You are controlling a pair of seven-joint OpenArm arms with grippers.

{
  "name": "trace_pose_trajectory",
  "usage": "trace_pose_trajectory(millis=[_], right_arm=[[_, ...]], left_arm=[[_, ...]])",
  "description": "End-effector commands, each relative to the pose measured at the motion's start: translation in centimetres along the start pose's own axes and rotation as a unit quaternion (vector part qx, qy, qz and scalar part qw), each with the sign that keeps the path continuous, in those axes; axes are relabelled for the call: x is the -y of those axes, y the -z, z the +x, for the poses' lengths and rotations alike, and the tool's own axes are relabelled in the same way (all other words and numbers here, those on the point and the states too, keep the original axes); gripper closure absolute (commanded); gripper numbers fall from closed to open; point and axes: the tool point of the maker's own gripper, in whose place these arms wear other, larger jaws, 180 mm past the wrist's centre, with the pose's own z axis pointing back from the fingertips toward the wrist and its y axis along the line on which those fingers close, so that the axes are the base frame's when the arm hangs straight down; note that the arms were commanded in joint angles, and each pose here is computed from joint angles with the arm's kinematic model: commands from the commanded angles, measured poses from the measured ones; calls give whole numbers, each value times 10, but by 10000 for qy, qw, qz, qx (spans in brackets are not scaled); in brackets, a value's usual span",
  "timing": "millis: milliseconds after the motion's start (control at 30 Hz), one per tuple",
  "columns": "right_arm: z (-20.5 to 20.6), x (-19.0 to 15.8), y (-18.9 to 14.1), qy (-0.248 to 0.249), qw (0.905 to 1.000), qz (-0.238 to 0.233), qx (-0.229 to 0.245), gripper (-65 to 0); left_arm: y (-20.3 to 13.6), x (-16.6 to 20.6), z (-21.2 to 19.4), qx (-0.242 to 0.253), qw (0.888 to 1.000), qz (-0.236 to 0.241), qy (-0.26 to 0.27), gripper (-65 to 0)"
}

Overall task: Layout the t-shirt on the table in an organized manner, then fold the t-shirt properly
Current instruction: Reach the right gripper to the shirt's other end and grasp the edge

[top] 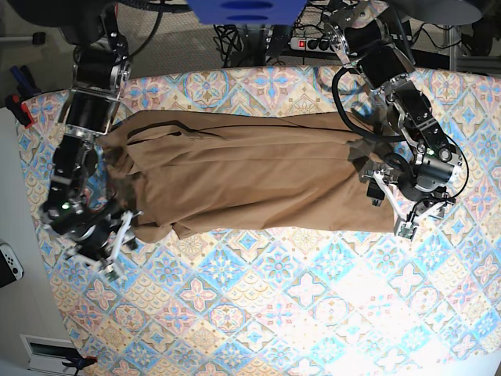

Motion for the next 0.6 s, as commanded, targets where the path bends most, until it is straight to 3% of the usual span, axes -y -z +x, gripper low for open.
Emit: trace_pose_trajectory(millis=[0, 167, 567], right_arm=[[16, 10, 0, -11, 9997, -64, 256, -289], [-2, -1, 28, 179, 9992, 239, 254, -289], [-31, -21, 56, 690, 9949, 690, 235, -289]], left_arm=[[-5, -7, 14, 235, 9997, 102, 31, -488], [-6, -11, 2, 94, 9998, 145, 99, -488], [-6, -10, 0, 82, 9998, 131, 85, -488]])
